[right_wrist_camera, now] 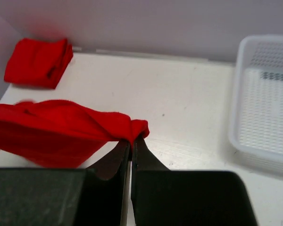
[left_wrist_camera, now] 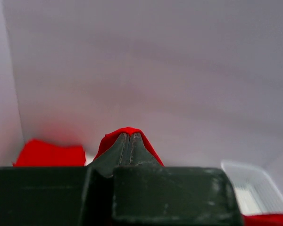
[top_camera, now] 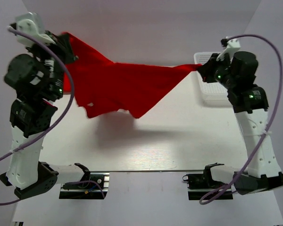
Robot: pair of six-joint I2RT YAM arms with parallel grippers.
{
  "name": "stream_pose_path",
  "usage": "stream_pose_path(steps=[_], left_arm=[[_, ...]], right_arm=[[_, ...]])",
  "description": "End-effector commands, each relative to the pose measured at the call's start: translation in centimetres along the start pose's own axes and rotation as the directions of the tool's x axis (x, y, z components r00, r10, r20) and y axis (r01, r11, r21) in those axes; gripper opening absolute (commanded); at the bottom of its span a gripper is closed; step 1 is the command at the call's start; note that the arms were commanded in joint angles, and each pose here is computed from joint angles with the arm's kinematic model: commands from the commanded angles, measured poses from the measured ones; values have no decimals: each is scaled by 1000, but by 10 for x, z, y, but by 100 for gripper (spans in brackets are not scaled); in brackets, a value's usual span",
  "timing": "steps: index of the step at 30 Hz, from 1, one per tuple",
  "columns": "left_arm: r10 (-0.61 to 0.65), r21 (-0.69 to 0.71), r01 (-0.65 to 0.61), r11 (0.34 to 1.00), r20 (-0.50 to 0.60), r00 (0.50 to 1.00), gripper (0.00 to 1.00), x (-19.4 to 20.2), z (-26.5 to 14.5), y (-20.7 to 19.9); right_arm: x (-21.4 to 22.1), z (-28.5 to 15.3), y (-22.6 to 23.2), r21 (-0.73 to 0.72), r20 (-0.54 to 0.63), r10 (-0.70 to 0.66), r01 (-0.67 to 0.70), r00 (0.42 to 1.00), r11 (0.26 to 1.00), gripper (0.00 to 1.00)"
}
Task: Fold and stack the t-shirts
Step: Flatten the tshirt out
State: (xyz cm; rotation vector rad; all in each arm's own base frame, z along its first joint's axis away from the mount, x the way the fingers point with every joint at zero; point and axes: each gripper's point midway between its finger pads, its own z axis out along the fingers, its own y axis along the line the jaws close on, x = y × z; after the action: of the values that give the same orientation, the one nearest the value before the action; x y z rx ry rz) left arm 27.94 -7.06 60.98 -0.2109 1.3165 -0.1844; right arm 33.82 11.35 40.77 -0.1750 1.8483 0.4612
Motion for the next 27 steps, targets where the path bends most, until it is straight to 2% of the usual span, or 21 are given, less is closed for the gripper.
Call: stream_pose_path(steps=[1,3,6,9,12,16,19,20,23,27], left_arm=[[95,-91,-85,992,113,989,0,-50,-4,19],[98,-131,-73,989,198,975,0,-80,-14,31],[86,-159,-45,986,261,962,0,-103,-26,44],[92,-162,-51,986,263,960,0,-101,-30,46],[96,-145,-59,988,264,960,0,-97,-29,44],[132,-166,-97,981,211,969,0,-77,-16,39],[186,-197,-159,967,130,974,0,-36,5,31],[192,-206,-165,964,118,974,0,-30,9,30],[211,-235,-184,954,92,973,0,-17,19,30],[246,-285,-218,933,64,967,0,-3,27,33]], right_arm=[[-48,-54,-10,140,135,-60,41,989,989,0],[-69,-79,-9,175,200,-85,50,976,983,0],[-78,-103,-4,180,240,-104,61,965,982,0],[-74,-124,7,143,266,-118,82,957,986,0],[-62,-123,24,47,251,-128,120,960,992,0],[-24,-88,36,-99,126,-97,109,987,989,0],[14,-53,33,-151,1,-21,21,1000,988,0],[52,-31,26,-151,-107,20,-36,994,988,0],[82,-19,44,-281,-208,51,-110,977,953,0],[83,-17,49,-326,-213,38,-107,976,939,0]])
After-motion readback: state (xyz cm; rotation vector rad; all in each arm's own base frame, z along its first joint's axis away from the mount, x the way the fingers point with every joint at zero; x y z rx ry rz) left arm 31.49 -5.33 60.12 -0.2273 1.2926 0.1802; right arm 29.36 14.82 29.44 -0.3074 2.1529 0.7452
